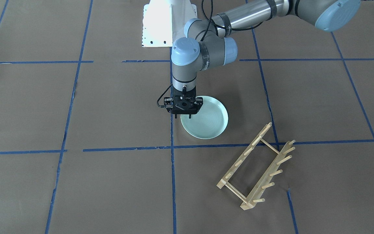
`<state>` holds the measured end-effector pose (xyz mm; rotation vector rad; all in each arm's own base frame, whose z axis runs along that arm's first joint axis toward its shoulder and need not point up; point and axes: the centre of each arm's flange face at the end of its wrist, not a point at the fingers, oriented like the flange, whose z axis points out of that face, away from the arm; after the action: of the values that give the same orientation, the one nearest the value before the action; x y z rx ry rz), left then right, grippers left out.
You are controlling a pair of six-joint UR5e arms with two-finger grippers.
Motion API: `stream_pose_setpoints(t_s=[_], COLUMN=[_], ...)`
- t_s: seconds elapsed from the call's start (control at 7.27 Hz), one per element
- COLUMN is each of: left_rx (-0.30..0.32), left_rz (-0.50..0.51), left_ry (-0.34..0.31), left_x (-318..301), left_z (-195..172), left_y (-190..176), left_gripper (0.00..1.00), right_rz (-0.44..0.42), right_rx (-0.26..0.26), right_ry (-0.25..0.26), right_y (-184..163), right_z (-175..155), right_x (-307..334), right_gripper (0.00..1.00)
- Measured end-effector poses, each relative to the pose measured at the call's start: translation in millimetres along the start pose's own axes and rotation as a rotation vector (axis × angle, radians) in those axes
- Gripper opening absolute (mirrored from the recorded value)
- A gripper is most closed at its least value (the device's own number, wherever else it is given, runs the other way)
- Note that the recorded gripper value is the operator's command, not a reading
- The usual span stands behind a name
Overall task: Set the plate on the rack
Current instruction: 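Lower the left gripper and grasp the plate's rim nearest the robot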
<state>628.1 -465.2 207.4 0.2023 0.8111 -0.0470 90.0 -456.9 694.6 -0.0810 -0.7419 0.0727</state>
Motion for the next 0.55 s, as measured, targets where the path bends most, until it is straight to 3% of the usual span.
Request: stream_pose_setpoints(t_s=[0.28,0.55], left_rx=[-0.001,-0.001], left_rz=[0.000,0.001], left_ry=[0.000,0.000], left_x=[0.1,0.3], left_z=[1.4,1.7], left_y=[0.4,0.8], left_gripper=[0.51,0.31], right_rz=[0.000,0.000], right_rx=[0.000,0.000], right_ry=[0.000,0.000], right_y=[0.0,0.0], right_z=[0.0,0.0], right_x=[0.0,0.0], right_gripper=[1.00,1.00])
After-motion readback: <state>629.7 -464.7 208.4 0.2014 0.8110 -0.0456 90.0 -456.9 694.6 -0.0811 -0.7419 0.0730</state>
